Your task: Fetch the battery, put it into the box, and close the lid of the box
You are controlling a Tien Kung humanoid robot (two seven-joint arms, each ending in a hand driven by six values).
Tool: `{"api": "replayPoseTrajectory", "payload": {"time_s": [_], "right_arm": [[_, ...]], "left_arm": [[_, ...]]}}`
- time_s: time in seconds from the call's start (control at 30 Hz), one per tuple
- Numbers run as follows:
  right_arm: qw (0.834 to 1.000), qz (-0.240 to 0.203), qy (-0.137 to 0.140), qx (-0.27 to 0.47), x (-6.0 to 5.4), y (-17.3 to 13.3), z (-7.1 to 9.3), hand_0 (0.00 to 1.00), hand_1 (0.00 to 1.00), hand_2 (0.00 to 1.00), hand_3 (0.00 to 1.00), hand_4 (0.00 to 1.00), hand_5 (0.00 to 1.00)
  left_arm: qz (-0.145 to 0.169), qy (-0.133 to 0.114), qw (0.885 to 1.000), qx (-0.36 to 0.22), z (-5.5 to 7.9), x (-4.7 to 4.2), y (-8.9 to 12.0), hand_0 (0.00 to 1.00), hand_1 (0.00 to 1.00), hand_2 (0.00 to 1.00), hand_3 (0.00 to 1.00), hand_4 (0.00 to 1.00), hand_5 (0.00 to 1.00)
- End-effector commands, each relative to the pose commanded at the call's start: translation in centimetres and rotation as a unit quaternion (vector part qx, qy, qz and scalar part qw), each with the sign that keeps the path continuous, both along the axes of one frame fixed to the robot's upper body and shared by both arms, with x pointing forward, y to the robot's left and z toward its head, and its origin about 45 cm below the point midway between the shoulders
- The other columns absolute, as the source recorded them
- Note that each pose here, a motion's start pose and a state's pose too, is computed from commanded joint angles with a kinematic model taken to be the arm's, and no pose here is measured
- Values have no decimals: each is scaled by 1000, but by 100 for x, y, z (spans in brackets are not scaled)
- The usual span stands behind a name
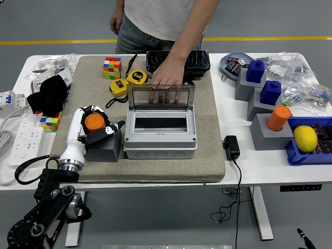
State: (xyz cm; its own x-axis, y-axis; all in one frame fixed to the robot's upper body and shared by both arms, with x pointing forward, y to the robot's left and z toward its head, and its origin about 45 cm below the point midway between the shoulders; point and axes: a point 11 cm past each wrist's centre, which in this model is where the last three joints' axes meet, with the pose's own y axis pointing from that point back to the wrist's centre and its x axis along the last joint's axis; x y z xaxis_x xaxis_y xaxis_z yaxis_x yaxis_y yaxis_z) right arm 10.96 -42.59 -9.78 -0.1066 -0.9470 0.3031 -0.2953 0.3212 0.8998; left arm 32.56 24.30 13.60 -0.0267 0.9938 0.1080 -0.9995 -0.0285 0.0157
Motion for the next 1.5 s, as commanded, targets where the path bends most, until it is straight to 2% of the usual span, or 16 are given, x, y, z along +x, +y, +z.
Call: {"api": "replayPoseTrajectory", "payload": {"time_s": [0.3, 0.33, 0.5, 0.53, 0.93, 1.1, 1.23, 1.33, 1.4, 1.5], "right_arm": [[1000, 0, -1, 0, 10, -8, 5, 845, 758, 753, 804, 998, 998], [1000, 0, -1, 0, 10, -8, 5, 845, 759, 753, 804, 998, 998], [1000, 0, 0, 0, 7, -11, 6, 845, 759, 753, 804, 998, 998], [1000, 0, 0, 0, 5, -13, 6, 845, 760, 752, 803, 998, 998], [1000, -2, -1, -2, 8, -35, 15, 846, 760, 752, 804, 998, 998], [1000, -3, -1, -3, 7, -43, 17, 846, 760, 752, 804, 998, 998], [1000, -3, -2, -4, 17, -58, 25, 845, 761, 752, 803, 998, 998], [1000, -2, -4, -6, 34, -71, 34, 845, 760, 752, 803, 998, 998], [1000, -1, -4, -7, 46, -81, 40, 845, 760, 752, 803, 998, 998], [1000, 0, -4, -8, 48, -90, 44, 845, 760, 752, 803, 998, 998]], "left_arm": [[10, -15, 1000, -19, 53, 42, 40, 48, 20, 75, 56, 998, 2], [11, -16, 999, -26, 61, 51, 46, 44, 2, 44, 14, 998, 158], [3, -13, 999, -47, 91, 98, 49, 44, 2, 44, 14, 998, 158], [1, -16, 999, -45, 116, 112, 46, 37, 2, 24, 2, 998, 195], [-3, -51, 998, -22, 388, 224, 12, 36, 2, 10, 2, 998, 151], [-26, -78, 996, 26, 552, 243, -94, 36, 2, 10, 2, 998, 151], [-63, -121, 984, 115, 766, 262, -266, 34, 2, 12, 2, 998, 141], [-94, -157, 966, 184, 898, 258, -416, 35, 2, 8, 2, 998, 141], [-117, -193, 946, 234, 1003, 241, -569, 35, 2, 8, 2, 998, 141], [-140, -237, 918, 284, 1087, 192, -770, 35, 2, 8, 2, 998, 141]]}}
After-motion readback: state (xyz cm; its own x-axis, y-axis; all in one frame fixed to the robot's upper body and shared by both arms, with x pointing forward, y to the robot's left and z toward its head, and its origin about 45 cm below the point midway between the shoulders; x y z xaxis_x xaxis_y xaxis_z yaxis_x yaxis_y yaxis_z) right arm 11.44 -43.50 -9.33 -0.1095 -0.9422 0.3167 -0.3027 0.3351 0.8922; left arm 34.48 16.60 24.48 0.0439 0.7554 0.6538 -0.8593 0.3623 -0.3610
